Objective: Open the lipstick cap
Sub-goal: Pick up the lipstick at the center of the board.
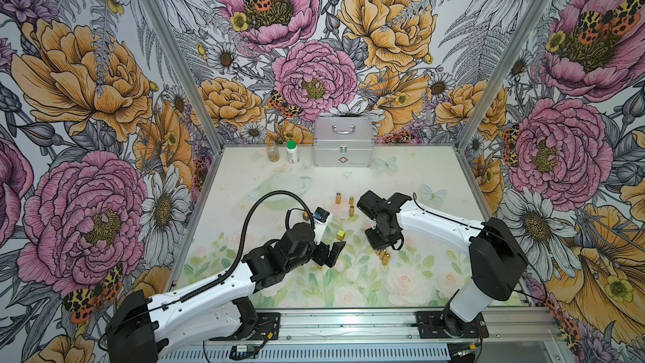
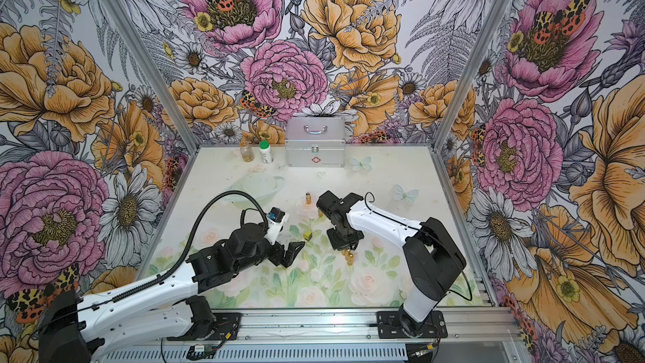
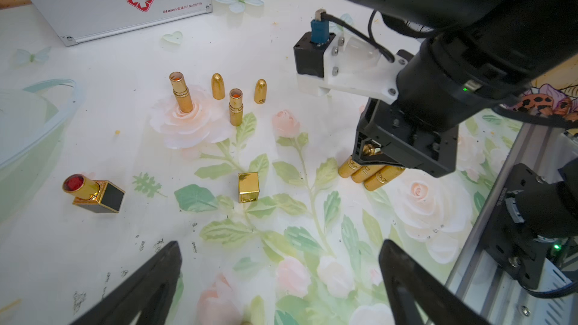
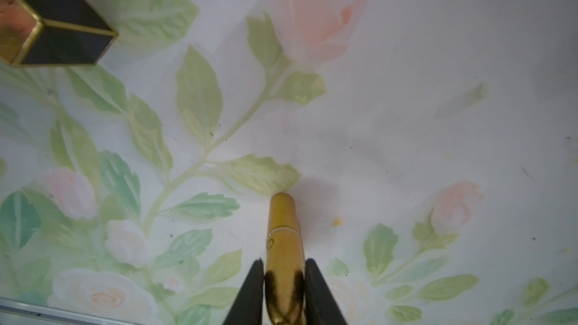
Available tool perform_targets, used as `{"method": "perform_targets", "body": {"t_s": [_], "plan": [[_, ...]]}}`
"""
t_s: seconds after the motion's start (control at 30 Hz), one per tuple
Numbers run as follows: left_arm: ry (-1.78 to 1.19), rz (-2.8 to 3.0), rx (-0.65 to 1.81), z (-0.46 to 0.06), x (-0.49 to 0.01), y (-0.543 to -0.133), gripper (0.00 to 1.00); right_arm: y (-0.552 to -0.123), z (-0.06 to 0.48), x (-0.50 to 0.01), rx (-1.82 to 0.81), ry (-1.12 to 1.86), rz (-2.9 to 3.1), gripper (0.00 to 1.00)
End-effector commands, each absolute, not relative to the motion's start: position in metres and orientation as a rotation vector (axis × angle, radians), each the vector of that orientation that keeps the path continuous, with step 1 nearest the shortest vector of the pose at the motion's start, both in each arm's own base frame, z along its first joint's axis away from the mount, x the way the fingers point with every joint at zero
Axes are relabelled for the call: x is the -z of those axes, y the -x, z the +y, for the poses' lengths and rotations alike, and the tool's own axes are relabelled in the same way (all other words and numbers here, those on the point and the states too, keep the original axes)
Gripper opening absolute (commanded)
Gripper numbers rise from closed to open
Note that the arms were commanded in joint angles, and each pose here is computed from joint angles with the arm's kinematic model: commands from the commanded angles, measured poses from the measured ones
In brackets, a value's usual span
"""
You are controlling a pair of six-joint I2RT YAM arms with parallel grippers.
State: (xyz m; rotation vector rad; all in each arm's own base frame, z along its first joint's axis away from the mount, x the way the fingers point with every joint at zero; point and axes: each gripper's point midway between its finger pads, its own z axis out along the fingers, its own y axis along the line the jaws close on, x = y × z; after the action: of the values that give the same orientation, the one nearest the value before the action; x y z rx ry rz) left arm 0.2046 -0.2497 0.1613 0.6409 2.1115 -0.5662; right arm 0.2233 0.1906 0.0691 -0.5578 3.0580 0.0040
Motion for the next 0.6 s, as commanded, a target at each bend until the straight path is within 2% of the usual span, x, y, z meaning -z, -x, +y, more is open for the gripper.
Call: {"method": "perform_targets", "body": {"t_s": [0.0, 0.4, 0.57], "plan": [[-0.644, 2.101, 0.559, -0.2516, -0.1656, -0.2052, 0.99, -0.2265, 0.1903, -0.0632, 0.031, 0.581, 3.041, 0.26], [-0.642, 2.102, 0.561, -0.2516, -0.1656, -0.2052, 0.99, -0.2243, 0.1920, -0.0595, 0.022, 0.594, 3.048, 0.28], [-0.644, 2.102, 0.559, -0.2512, -0.1652, -0.2050, 0.99, -0.2255, 0.1919, -0.0586, 0.032, 0.595, 3.044, 0.26]]}}
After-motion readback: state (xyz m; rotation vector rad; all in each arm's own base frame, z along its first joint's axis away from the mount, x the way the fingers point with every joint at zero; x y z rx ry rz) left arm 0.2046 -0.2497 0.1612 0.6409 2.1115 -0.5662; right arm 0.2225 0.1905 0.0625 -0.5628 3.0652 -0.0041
